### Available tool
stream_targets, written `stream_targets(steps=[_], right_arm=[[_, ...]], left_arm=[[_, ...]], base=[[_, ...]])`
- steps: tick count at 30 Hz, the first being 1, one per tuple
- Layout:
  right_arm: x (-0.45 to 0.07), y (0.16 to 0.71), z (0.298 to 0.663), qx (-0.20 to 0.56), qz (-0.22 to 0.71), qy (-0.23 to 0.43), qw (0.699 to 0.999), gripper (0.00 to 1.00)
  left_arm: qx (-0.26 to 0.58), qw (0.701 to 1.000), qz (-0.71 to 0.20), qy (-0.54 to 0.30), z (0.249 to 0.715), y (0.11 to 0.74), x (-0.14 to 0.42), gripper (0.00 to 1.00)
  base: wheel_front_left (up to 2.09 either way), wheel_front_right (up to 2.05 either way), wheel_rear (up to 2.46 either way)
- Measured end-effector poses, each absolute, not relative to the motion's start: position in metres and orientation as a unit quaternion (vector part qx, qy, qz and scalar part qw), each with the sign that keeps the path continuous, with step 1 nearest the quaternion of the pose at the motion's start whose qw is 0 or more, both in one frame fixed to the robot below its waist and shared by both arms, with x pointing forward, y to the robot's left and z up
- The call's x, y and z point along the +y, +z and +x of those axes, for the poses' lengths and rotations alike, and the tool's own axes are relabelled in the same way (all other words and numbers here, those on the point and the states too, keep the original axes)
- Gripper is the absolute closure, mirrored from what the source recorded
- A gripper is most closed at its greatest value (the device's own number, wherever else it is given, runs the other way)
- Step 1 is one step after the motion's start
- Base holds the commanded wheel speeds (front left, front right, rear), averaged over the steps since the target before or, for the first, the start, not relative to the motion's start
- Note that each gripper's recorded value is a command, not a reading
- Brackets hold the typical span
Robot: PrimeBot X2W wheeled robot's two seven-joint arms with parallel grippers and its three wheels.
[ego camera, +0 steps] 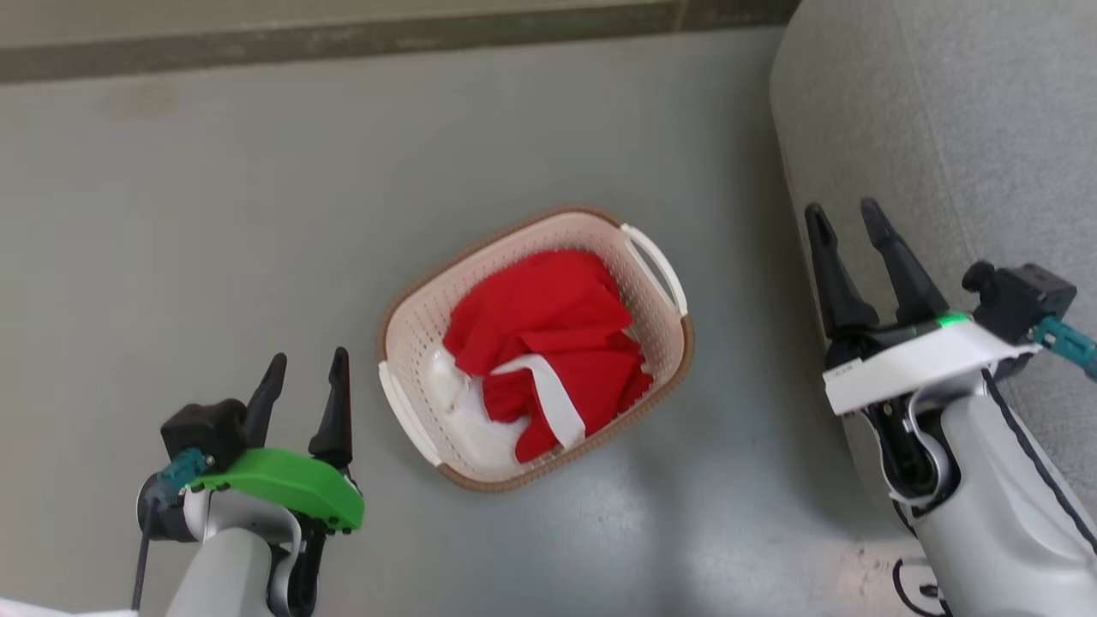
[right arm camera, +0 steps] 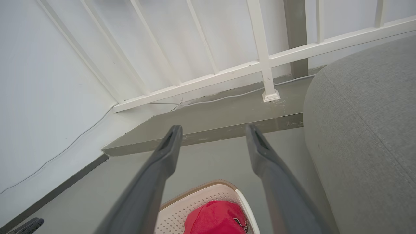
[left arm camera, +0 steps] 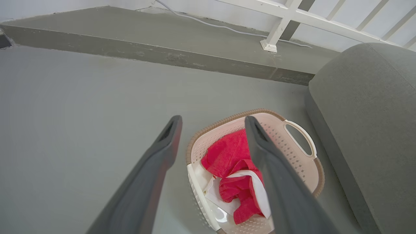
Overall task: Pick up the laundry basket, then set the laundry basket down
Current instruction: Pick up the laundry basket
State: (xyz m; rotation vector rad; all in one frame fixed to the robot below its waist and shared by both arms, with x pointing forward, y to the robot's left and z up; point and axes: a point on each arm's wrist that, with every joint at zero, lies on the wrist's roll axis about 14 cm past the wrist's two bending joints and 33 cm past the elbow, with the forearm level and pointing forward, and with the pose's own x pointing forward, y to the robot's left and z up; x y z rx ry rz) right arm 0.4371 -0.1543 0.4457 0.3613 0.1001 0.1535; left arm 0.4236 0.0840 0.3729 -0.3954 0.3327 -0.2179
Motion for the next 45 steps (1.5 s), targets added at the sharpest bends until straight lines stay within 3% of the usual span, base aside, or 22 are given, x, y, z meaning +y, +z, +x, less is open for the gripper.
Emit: stream_targets(steps=[24, 45], right_arm=[[-0.158, 0.393, 0.477, 0.092, 0.179, 0.068, 0.977, 0.0], [-0.163, 0.34, 0.489, 0.14, 0.179, 0.055, 0.972, 0.0]], left_arm=[[0.368, 0.889, -0.26, -0.086, 0.437, 0.246, 0.052, 0.0], [0.528, 0.794, -0.302, -0.027, 0.417, 0.152, 0.036, 0.0]], base=[[0.0, 0.0, 0.0], [0.0, 0.0, 0.0]])
